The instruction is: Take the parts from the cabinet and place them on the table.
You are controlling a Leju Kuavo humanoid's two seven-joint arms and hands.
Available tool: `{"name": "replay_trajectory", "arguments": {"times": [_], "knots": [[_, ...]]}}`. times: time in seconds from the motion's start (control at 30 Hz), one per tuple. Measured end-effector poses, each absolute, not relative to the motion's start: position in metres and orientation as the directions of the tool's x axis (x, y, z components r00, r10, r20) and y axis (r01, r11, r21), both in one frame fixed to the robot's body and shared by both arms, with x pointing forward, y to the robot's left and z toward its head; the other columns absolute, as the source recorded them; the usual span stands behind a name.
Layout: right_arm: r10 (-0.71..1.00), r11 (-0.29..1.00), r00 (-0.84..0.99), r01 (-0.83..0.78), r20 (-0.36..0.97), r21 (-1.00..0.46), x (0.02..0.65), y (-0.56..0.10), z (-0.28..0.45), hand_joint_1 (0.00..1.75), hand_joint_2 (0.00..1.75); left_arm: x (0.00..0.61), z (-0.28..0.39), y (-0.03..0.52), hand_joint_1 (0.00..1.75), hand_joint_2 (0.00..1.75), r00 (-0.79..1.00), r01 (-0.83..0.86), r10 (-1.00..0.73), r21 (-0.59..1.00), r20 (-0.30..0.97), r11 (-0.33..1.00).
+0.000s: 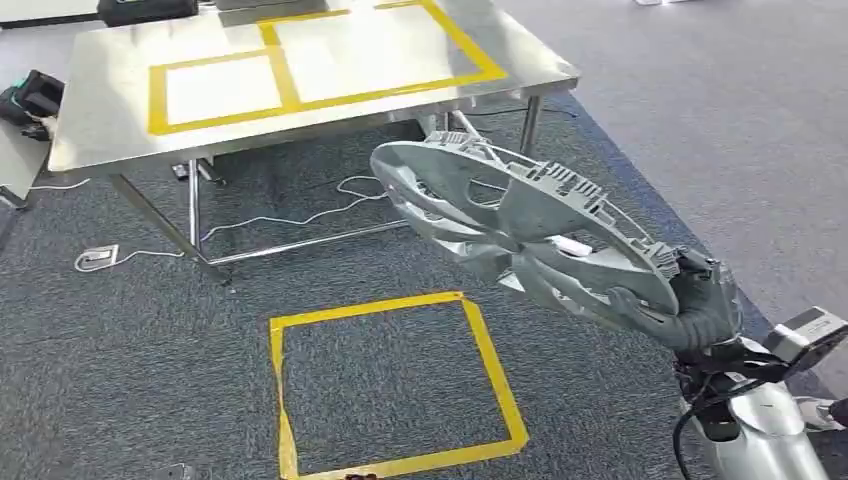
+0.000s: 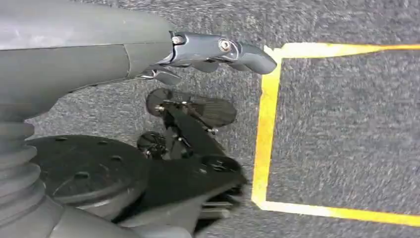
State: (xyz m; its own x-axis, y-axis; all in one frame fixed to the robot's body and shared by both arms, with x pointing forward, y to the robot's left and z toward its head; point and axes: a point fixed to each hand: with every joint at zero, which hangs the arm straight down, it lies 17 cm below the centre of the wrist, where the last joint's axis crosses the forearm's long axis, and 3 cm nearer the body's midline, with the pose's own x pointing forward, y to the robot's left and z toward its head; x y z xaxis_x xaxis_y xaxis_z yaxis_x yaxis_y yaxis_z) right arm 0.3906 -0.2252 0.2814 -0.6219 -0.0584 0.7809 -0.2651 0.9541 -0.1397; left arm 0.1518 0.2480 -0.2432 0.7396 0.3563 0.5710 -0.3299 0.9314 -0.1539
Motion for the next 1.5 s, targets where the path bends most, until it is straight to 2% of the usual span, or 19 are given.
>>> {"name": "replay_trajectory", "arguments": {"times": [0.97, 1.07, 1.23, 1.5], "knots": [[-0.070, 0.959, -0.631, -0.255, 0.773, -0.122, 0.389, -0.231, 0.284, 1.75, 1.75, 0.154, -0.242, 0.245, 0.00, 1.75, 0.734, -0.322, 0.352, -0.159, 0.581, 0.933], [-0.027, 0.965, -0.647, -0.217, 0.762, -0.150, 0.390, -0.233, 0.287, 1.75, 1.75, 0.157, -0.240, 0.247, 0.00, 1.75, 0.724, -0.320, 0.348, -0.157, 0.596, 0.934], [0.162, 0.965, -0.681, -0.044, 0.715, -0.260, 0.395, -0.251, 0.291, 1.75, 1.75, 0.155, -0.241, 0.247, 0.00, 1.75, 0.732, -0.313, 0.338, -0.149, 0.591, 0.938], [0.277, 0.942, -0.695, 0.061, 0.664, -0.329, 0.393, -0.266, 0.302, 1.75, 1.75, 0.153, -0.243, 0.248, 0.00, 1.75, 0.741, -0.312, 0.336, -0.144, 0.581, 0.939]]}}
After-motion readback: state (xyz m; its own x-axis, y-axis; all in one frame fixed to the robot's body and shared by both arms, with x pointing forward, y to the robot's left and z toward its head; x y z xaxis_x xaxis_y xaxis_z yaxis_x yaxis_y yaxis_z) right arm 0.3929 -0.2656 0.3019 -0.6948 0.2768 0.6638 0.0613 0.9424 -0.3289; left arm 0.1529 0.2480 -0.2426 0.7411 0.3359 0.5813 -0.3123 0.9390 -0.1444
